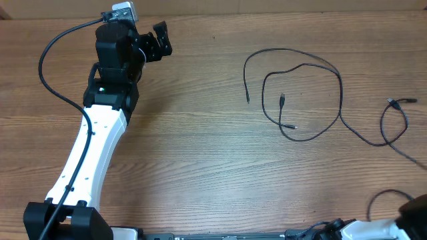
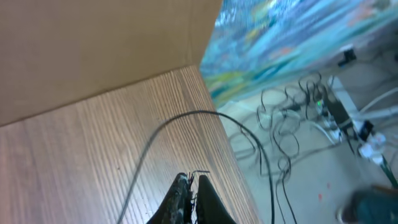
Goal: Untangle cables
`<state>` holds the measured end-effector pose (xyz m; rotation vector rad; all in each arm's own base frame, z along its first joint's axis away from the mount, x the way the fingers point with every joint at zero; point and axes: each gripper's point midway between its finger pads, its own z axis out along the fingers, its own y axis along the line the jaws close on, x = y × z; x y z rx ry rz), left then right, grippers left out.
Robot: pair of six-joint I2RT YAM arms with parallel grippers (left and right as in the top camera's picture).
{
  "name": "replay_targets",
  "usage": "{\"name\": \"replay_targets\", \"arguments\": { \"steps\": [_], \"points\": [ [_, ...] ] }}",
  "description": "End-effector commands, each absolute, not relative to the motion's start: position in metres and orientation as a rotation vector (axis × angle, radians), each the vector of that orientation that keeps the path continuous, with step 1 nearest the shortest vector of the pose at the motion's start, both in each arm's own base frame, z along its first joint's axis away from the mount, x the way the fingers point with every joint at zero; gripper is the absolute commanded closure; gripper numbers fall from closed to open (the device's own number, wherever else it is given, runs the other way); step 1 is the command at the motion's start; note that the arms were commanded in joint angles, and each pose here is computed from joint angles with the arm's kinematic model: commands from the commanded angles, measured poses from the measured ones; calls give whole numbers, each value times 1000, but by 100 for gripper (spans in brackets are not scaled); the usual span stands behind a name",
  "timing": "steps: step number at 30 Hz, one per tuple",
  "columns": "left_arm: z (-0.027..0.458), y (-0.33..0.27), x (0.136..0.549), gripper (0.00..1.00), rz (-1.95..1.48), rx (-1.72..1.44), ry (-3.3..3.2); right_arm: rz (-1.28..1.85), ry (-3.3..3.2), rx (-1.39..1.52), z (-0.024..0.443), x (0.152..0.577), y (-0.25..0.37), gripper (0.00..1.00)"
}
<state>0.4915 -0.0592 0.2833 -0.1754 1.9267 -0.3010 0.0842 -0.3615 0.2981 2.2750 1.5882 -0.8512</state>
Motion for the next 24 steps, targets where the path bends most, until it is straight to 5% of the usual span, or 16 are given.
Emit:
{"name": "replay_targets", "arguments": {
  "steps": [1,17,24],
  "points": [
    [282,-60,494,0,-312,-178,1928,-750,1625,2287,283,95,-372,96],
    [282,-61,494,0,-318,-184,1929,-441,1867,2124,260,145,-369,95],
    [282,-61,494,1,-318,-184,1929,-317,2001,1967,259,174,-361,46]
  ]
}}
